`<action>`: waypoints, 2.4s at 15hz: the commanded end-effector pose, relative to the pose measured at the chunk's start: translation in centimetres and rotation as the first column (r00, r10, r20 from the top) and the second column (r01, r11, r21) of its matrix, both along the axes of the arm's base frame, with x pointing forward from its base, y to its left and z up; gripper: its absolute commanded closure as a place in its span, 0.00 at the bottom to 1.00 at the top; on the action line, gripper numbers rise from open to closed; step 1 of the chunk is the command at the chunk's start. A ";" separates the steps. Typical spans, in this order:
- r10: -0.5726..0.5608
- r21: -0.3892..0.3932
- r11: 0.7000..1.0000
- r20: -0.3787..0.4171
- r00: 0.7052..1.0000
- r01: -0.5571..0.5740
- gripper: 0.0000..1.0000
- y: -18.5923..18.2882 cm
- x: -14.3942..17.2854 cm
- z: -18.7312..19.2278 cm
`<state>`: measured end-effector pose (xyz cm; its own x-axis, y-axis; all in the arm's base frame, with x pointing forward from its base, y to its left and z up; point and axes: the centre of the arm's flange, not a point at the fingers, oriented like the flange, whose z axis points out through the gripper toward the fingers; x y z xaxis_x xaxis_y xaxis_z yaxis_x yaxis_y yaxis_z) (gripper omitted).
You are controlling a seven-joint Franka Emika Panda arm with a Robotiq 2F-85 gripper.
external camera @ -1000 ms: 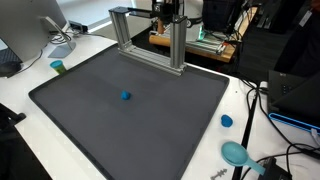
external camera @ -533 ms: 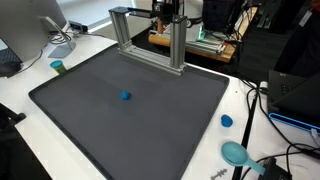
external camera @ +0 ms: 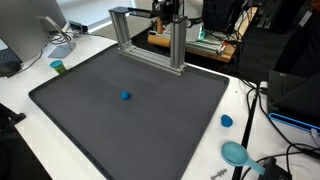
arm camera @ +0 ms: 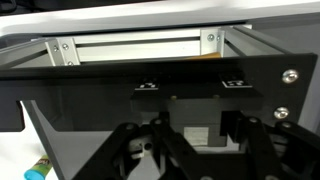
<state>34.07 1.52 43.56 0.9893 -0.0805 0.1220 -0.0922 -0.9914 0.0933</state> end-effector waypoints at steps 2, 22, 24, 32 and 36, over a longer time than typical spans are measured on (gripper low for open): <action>-0.015 0.031 0.999 -0.002 1.000 0.015 0.72 0.0 -0.2 -0.1; 0.108 0.152 0.984 -0.064 0.992 -0.097 0.69 -1.2 0.1 0.3; 0.108 0.162 0.982 -0.058 0.992 -0.098 0.78 -1.4 0.1 0.5; 0.022 0.139 0.990 0.066 0.998 -0.031 0.78 -1.4 1.4 2.4; -0.011 0.074 0.997 0.189 0.982 -0.003 0.78 -0.9 6.3 6.2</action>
<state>36.17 -0.01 46.93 0.9713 -0.0684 0.2278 -0.0647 -0.9976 -0.0236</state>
